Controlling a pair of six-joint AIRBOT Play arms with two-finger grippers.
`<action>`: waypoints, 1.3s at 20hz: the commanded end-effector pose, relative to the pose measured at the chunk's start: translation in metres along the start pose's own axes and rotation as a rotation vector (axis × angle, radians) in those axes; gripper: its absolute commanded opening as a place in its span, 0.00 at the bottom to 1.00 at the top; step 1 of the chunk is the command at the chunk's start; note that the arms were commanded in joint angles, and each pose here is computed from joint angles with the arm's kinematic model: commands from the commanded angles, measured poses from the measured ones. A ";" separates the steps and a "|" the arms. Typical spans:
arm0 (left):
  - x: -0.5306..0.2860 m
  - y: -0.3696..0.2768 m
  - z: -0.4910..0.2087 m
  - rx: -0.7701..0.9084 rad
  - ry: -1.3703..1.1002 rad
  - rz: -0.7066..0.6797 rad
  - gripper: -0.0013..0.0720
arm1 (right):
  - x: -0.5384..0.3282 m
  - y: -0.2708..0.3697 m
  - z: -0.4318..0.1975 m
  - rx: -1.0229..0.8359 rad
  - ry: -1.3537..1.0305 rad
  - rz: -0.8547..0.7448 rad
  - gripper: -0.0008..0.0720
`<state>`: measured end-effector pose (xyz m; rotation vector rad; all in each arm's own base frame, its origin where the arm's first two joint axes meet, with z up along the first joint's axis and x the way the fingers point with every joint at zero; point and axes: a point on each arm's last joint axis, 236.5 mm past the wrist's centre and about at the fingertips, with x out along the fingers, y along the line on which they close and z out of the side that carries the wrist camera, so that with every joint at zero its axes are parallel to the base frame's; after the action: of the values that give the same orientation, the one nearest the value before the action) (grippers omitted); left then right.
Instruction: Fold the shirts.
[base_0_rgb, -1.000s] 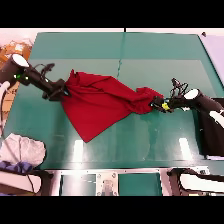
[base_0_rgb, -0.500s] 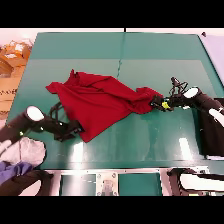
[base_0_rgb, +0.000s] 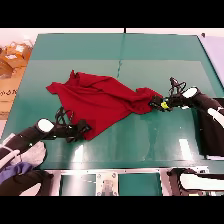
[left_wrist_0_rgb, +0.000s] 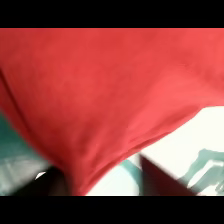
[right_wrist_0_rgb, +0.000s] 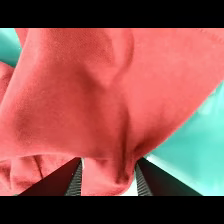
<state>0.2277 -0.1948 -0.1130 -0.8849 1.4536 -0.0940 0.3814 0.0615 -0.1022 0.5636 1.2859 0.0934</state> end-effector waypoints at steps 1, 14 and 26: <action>0.004 -0.002 -0.023 0.041 0.106 -0.016 0.31 | 0.002 0.008 -0.005 -0.007 0.014 0.013 0.54; -0.055 0.061 0.018 0.119 0.179 0.158 0.05 | -0.098 0.127 0.000 -0.266 -0.051 0.241 0.04; -0.507 -0.271 0.005 1.020 -0.974 -0.205 0.05 | -0.540 0.199 0.034 -0.253 -1.124 0.469 0.04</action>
<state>0.3252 -0.0941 0.2927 -0.2947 0.6944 -0.4204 0.3491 0.0120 0.3861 0.5825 0.2446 0.2555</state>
